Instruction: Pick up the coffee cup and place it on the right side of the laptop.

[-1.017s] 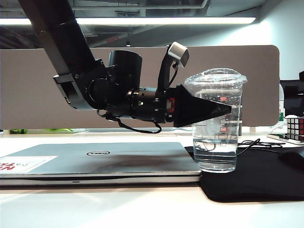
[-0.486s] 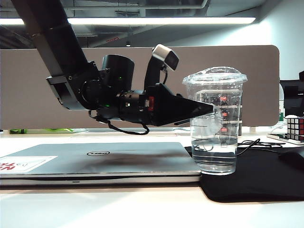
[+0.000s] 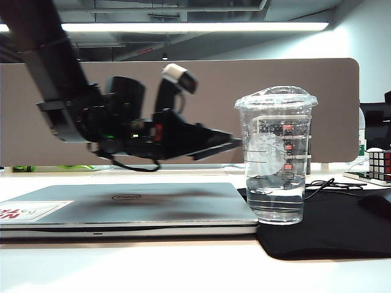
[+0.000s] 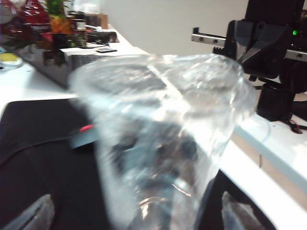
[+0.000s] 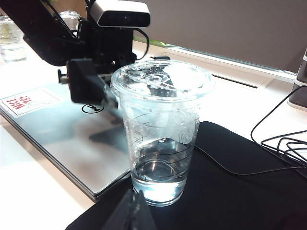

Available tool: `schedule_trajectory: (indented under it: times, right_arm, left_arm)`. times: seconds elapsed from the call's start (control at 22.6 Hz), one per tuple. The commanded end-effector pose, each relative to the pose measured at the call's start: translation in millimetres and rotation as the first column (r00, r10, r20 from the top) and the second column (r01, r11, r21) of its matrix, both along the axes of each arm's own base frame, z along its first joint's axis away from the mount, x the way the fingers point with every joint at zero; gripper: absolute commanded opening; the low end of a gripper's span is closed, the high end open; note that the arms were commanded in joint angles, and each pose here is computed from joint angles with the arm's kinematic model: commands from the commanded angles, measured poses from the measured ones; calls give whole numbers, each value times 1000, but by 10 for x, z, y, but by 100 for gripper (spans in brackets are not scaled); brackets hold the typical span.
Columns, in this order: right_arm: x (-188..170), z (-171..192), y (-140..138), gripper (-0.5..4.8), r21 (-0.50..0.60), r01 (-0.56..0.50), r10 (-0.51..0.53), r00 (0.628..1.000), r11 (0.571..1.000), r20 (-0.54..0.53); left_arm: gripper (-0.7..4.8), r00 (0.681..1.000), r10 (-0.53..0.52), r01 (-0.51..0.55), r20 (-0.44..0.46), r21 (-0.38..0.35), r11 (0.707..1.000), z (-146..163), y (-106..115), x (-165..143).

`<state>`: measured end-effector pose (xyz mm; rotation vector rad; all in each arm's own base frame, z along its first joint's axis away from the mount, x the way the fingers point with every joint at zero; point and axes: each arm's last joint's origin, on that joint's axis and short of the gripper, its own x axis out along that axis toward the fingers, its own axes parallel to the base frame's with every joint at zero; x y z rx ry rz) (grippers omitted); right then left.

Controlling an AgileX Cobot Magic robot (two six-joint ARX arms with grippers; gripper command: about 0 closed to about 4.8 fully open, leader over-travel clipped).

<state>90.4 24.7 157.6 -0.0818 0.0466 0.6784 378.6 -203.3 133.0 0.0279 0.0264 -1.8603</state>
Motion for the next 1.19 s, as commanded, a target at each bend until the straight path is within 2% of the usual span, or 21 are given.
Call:
schedule_trajectory:
  times: [0.04, 0.18, 0.27, 0.31, 0.35, 0.44, 0.53, 0.62, 0.71, 1.02, 1.11, 1.15, 1.19]
  right_arm:
    - [1, -4, 1, -1, -4, -5, 5, 1000, 1000, 12]
    - [1, -4, 1, -1, -4, -5, 5, 1000, 1000, 12]
    - [1, -4, 1, -1, -4, -5, 5, 1000, 1000, 12]
    - [2, -4, 1, -1, -4, -4, 4, 1000, 1000, 12]
    - [2, -4, 1, -1, -4, -4, 4, 1000, 1000, 12]
    - [2, -4, 1, -1, -4, -4, 4, 1000, 1000, 12]
    - [1, -3, 1, -1, -4, -5, 5, 1000, 1000, 13]
    - [1, -3, 1, -1, -4, -5, 5, 1000, 1000, 13]
    - [1, -3, 2, -1, -3, -5, 5, 1000, 1000, 12]
    - [1, -3, 2, -1, -3, -5, 5, 1000, 1000, 12]
    - [1, -4, 1, -1, 1, -5, 5, 1000, 1000, 9]
    - [1, -3, 2, -1, 1, -5, 5, 1000, 1000, 8]
    - [1, -3, 2, -1, 1, -5, 5, 1000, 1000, 8]
  left_arm:
    - [479, 992, 128, -128, 5, 7, 992, 17, 331, 175]
    - [479, 972, 236, -235, -9, 16, 972, 22, 683, 315]
    - [317, 957, 288, -288, -22, 17, 958, 64, 904, 379]
    - [194, 950, 311, -311, -30, 17, 950, 96, 1008, 402]
    - [11, 942, 333, -332, -41, 17, 943, 144, 1127, 423]
    - [-6, 924, 379, -379, -48, 15, 925, 245, 1328, 448]
    - [-6, 877, 478, -477, -45, 17, 879, 393, 1555, 421]
    - [-6, 843, 537, -536, -42, 25, 844, 455, 1635, 372]
    - [-6, 783, 621, -620, -37, 37, 784, 546, 1748, 245]
    - [-5, 610, 792, -790, -29, 66, 610, 664, 2082, -365]
    - [-6, 573, 819, -816, -30, 73, 573, 661, 2152, -503]
    - [-6, 517, 856, -852, -24, 81, 517, 663, 2195, -633]
    - [-6, 449, 893, -889, -16, 89, 449, 659, 2225, -736]
